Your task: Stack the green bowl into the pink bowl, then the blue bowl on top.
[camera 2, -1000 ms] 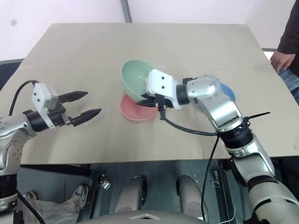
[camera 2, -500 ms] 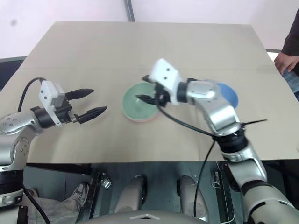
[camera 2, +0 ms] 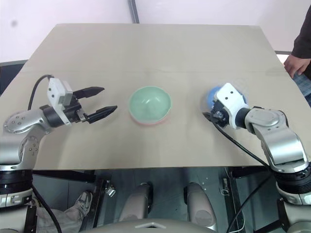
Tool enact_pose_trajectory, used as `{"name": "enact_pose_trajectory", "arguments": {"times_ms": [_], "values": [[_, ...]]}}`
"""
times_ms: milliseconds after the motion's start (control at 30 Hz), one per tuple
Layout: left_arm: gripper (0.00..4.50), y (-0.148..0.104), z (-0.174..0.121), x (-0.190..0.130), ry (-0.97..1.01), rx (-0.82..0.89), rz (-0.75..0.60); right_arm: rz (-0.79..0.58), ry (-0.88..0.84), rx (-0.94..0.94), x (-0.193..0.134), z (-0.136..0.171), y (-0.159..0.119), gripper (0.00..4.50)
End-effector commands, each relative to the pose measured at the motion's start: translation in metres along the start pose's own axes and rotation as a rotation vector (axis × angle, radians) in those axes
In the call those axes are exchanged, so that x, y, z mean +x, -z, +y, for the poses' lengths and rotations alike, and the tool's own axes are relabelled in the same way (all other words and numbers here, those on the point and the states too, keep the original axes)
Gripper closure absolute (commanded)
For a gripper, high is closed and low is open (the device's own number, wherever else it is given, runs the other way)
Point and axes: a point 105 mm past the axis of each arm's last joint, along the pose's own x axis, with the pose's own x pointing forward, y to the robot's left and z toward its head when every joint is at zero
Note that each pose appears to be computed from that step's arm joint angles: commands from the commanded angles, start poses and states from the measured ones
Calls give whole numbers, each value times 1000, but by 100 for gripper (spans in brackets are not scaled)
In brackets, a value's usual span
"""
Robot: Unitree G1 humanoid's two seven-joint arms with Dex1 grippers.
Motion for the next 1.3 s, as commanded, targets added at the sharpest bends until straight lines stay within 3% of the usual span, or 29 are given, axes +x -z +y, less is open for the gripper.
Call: {"name": "enact_pose_trajectory", "arguments": {"times_ms": [33, 133, 300, 600, 733, 867, 1000, 1033, 1067, 1200, 1300], "values": [[0, -10, 1, 0, 12, 30, -25, 33, 51, -41, 6, -7, 7, 121], [0, -13, 1, -2, 9, 34, -28, 44, 59, -58, 11, -10, 11, 195], [0, -14, -1, -6, 16, 33, -28, 18, 60, -109, 12, -12, 5, 443], [0, -13, -18, -29, 120, -39, -18, -402, -206, -277, 8, 42, -99, 443], [0, -17, -18, -39, 164, -75, -17, -501, -352, -304, 10, 75, -128, 443], [0, -21, -17, -46, 190, -92, -15, -547, -452, -363, 19, 107, -140, 443], [0, -22, -16, -50, 192, -97, -12, -536, -521, -356, 26, 118, -144, 443], [0, -22, -16, -51, 193, -99, -11, -538, -521, -342, 29, 118, -148, 361], [0, -23, -16, -50, 190, -103, -13, -543, -511, -341, 30, 116, -151, 334], [0, -22, -18, -48, 175, -69, 4, -574, -414, -346, 31, 101, -158, 145], [0, -17, -16, -45, 123, -1, 21, -609, -383, -313, 20, 88, -159, 145]]}}
